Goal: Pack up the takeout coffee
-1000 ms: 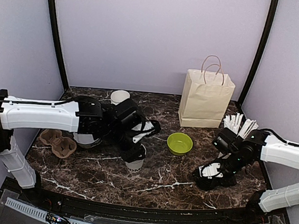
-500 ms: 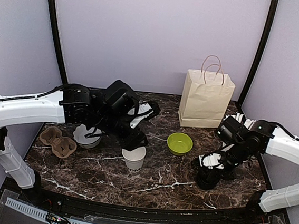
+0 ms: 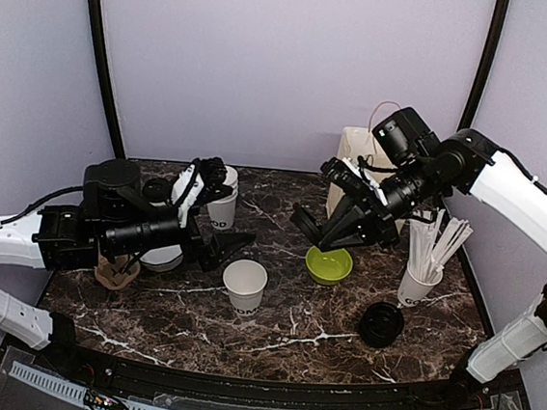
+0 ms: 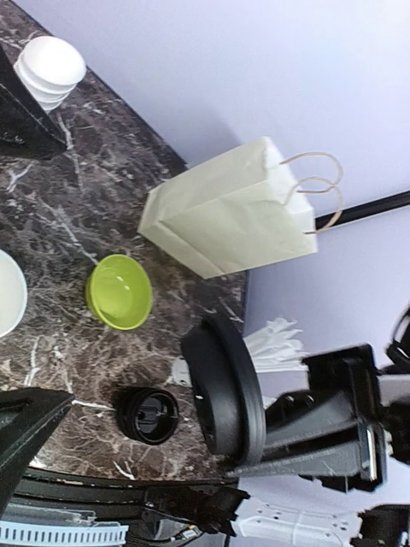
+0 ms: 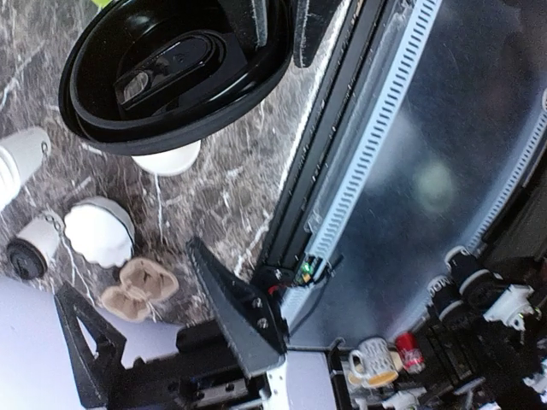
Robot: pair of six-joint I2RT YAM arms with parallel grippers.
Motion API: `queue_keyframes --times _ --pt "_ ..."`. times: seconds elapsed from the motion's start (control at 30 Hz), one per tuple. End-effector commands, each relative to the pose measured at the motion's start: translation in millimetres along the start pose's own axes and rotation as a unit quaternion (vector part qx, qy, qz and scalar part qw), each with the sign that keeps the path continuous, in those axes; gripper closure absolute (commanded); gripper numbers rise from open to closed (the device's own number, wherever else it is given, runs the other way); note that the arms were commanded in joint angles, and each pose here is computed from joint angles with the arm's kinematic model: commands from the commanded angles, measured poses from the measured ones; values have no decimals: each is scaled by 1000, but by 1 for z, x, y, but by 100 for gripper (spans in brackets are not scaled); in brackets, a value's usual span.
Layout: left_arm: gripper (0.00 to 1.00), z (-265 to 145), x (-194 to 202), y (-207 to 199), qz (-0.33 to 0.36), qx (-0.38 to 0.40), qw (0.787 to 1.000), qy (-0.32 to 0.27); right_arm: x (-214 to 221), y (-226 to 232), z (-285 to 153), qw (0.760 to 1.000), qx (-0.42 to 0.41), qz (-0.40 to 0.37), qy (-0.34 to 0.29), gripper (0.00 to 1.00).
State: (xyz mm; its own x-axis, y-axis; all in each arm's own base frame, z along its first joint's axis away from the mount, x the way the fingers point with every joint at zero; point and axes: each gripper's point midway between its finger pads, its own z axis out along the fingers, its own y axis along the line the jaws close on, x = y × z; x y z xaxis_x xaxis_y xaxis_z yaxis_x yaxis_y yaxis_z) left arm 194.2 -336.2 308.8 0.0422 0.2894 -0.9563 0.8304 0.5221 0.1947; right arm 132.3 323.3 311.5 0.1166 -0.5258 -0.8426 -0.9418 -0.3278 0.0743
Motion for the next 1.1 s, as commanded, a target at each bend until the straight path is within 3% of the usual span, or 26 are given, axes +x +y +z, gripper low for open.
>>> queue_keyframes --times 0.0,0.2,0.43,1.07 --pt "5 -21 -67 -6 55 13 983 -177 -50 9 -9 990 -85 13 -109 94" --pt "7 -22 -75 -8 64 0 971 -229 -77 -6 -22 980 -109 33 -164 94" --pt "11 -25 -91 -8 60 -25 957 -283 -91 -24 -27 978 -94 50 -178 93" --pt "15 14 -101 -12 73 -63 950 -296 -101 -36 -25 974 -102 63 -191 91"
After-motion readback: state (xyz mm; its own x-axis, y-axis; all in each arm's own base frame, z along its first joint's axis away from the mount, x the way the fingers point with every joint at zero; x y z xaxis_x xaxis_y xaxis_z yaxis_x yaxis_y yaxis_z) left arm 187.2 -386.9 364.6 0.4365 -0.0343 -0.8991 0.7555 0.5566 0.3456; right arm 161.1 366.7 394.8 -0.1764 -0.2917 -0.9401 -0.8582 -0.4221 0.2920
